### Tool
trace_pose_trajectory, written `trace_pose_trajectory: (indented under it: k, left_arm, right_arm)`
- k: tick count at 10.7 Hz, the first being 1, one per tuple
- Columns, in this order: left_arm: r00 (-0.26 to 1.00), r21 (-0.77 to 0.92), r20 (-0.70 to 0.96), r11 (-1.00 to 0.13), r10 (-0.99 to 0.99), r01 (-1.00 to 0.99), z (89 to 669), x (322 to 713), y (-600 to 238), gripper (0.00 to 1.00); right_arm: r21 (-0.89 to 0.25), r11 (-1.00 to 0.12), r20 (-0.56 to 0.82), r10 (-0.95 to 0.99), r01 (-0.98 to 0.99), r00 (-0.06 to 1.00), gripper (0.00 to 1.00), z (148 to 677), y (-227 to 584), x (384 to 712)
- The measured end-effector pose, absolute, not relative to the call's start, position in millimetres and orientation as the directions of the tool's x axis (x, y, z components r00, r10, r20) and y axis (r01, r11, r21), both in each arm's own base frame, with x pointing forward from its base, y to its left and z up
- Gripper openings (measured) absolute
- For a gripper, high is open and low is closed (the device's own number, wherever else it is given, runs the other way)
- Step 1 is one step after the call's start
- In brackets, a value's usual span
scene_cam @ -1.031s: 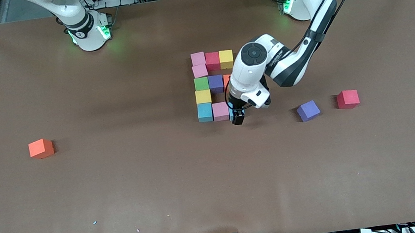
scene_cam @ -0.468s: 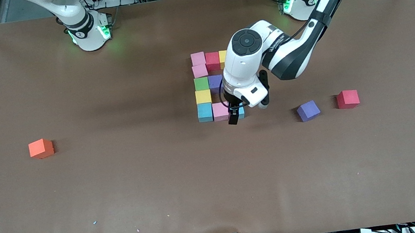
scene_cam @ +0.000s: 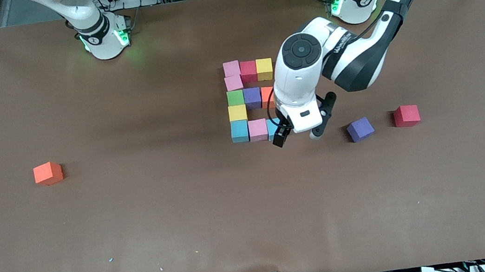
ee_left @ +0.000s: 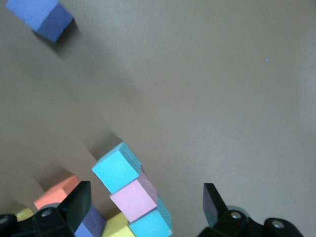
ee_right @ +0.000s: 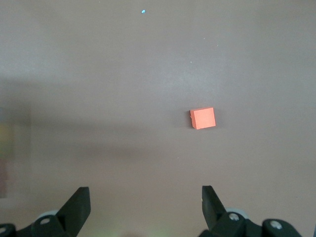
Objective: Arrange 11 blocks into digit 3
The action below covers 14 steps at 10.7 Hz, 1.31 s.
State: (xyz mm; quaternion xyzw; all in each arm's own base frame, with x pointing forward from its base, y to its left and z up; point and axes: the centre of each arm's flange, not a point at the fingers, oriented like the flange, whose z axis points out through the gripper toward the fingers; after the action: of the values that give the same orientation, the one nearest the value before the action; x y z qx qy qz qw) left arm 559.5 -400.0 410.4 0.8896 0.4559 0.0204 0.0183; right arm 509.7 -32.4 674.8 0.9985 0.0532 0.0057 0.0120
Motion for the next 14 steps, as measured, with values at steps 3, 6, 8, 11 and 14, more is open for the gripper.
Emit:
trace_pose_trajectory:
  k: [3, 6, 8, 11, 14]
  left_arm:
    - [0.765, 0.010, 0.040, -0.765, 0.643, 0.643, 423.8, 562.1, -388.8, 1.00]
    - [0.861, -0.001, 0.064, -0.862, 0.505, 0.506, 442.7, 562.9, -379.4, 1.00]
    - [0.895, -0.007, 0.083, -0.898, 0.437, 0.439, 454.1, 569.1, -365.3, 1.00]
    - [0.938, -0.016, 0.123, -0.945, 0.323, 0.327, 487.6, 580.8, -329.4, 1.00]
    - [0.979, -0.058, 0.153, -0.988, 0.132, 0.143, 542.3, 584.4, -274.1, 1.00]
  right_arm:
    - [0.025, -0.994, 0.010, 0.106, 0.106, 0.994, 1.00, 674.7, -32.4, 509.6]
    - [0.025, -0.994, 0.010, 0.106, 0.106, 0.994, 1.00, 674.7, -32.4, 509.6]
    - [0.025, -0.994, 0.010, 0.106, 0.106, 0.994, 1.00, 674.7, -32.4, 509.7]
    - [0.025, -0.994, 0.010, 0.107, 0.107, 0.994, 1.00, 674.7, -32.1, 509.7]
    - [0.025, -0.994, 0.009, 0.107, 0.107, 0.994, 1.00, 674.4, -32.1, 509.7]
